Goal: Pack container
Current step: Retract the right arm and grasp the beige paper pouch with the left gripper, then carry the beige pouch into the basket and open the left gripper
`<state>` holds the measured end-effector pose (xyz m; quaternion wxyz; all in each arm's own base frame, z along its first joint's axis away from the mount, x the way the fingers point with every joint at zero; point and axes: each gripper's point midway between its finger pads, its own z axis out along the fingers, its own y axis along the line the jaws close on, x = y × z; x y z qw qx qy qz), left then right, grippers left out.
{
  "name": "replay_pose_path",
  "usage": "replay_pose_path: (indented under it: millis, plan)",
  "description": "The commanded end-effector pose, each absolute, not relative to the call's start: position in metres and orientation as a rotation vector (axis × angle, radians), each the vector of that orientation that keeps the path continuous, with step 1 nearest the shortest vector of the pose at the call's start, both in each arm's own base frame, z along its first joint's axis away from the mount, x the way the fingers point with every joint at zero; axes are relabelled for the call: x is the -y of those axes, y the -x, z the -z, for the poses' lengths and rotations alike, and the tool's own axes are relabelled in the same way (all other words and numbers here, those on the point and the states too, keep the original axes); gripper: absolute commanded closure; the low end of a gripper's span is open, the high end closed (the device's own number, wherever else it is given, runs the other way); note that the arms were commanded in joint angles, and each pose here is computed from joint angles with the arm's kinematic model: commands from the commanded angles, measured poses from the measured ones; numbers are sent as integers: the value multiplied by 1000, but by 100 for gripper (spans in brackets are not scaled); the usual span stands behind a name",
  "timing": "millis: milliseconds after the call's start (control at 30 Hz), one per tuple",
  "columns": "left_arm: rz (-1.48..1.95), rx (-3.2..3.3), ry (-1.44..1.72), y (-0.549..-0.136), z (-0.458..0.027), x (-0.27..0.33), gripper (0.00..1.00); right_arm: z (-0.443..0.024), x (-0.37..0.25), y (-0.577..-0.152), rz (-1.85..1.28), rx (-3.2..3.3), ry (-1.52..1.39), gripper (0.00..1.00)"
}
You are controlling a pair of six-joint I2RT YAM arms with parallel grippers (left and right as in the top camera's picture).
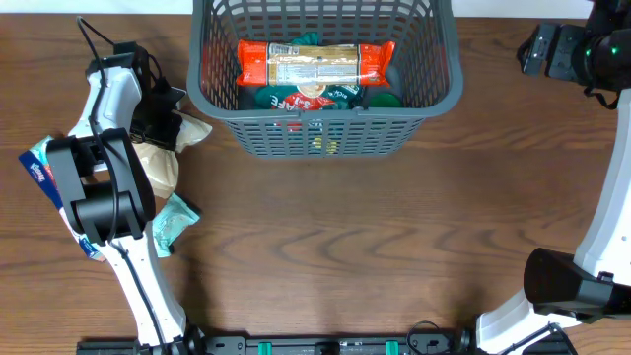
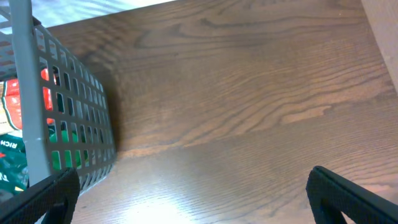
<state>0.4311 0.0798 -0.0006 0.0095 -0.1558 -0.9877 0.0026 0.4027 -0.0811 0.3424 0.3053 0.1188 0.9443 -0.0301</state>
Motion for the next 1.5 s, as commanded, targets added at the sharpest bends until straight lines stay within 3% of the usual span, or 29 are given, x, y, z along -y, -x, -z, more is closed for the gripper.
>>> replay_pose_path:
  millis: [0, 33, 300, 667, 833, 933, 1033, 1167, 1300, 1467]
  plan:
    - [-8, 3068, 411, -427, 8, -82, 86, -339, 86, -404, 91, -2504, -340, 1]
    - [-9, 3069, 381, -427, 7, -81, 94, -339, 88, -403, 100, -2504, -344, 1]
    - [53, 3239, 155, -439, -63, -80, 94, -339, 94, -400, 157, -2513, -336, 1]
    - [167, 3778, -21, -421, -291, -67, 94, -338, 94, -400, 158, -2516, -336, 1]
    - [143, 3985, 658, -405, -382, -5, 94, -340, 94, -402, 158, -2506, -336, 1]
    - [251, 3947, 1261, -400, -416, 44, 94, -339, 94, -401, 157, -2510, -336, 1]
    - [299, 3831, 1750, -405, -430, 94, 95, -339, 94, -401, 157, -2511, -336, 1]
    - [241, 3687, 2106, -426, -421, 151, 94, -338, 93, -399, 156, -2519, -336, 1]
    - [206, 3563, 2236, -457, -385, 185, 94, -337, 93, -398, 156, -2524, -337, 1]
    - [154, 3491, 2179, -499, -320, 201, 94, -334, 92, -394, 155, -2548, -339, 1]
